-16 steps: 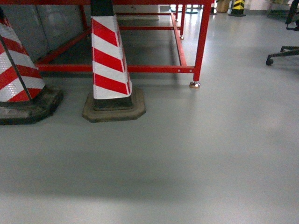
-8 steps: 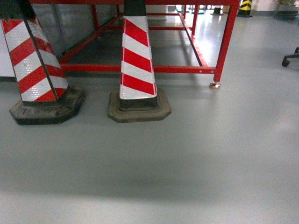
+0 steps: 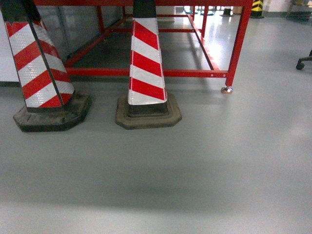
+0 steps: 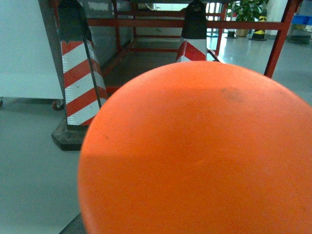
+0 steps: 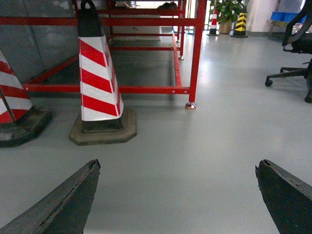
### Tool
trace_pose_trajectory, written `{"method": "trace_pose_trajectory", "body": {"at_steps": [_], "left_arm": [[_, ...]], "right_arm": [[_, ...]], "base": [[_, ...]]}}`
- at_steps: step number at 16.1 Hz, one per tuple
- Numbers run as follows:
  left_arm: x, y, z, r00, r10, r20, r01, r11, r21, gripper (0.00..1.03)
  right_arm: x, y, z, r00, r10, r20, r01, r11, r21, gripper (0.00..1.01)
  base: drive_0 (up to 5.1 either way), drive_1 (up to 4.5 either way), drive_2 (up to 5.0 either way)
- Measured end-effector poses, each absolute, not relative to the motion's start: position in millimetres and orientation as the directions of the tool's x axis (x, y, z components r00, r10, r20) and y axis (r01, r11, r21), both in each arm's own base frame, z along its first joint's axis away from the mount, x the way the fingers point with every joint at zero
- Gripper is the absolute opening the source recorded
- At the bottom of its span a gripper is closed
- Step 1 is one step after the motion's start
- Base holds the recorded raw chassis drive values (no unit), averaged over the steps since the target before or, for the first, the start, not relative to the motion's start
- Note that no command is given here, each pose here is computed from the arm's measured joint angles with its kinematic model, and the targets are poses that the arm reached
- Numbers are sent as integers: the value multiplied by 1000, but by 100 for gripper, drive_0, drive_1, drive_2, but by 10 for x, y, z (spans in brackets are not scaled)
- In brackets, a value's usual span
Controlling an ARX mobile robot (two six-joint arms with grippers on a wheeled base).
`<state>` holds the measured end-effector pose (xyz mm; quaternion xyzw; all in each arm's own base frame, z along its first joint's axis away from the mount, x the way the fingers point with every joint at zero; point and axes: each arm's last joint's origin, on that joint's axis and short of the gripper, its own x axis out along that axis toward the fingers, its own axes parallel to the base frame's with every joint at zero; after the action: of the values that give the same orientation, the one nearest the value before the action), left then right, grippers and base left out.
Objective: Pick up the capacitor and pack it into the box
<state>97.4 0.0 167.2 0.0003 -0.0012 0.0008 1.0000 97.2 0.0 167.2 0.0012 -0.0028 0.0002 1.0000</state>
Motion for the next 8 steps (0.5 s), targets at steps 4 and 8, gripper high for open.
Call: {"method": "trace_pose_trajectory", "body": {"at_steps": [4, 8], "left_arm": [[974, -1, 1669, 1000, 0, -1, 0, 1000, 1, 44], [974, -1, 1674, 1000, 0, 4, 0, 1000, 1, 44]], "right_arm": [[972, 0, 1672, 1000, 0, 6, 0, 1000, 2, 98], [972, 0, 1677, 1000, 0, 10, 0, 1000, 2, 98]], "base": [[-3, 400, -406], [-2, 401, -405]]}}
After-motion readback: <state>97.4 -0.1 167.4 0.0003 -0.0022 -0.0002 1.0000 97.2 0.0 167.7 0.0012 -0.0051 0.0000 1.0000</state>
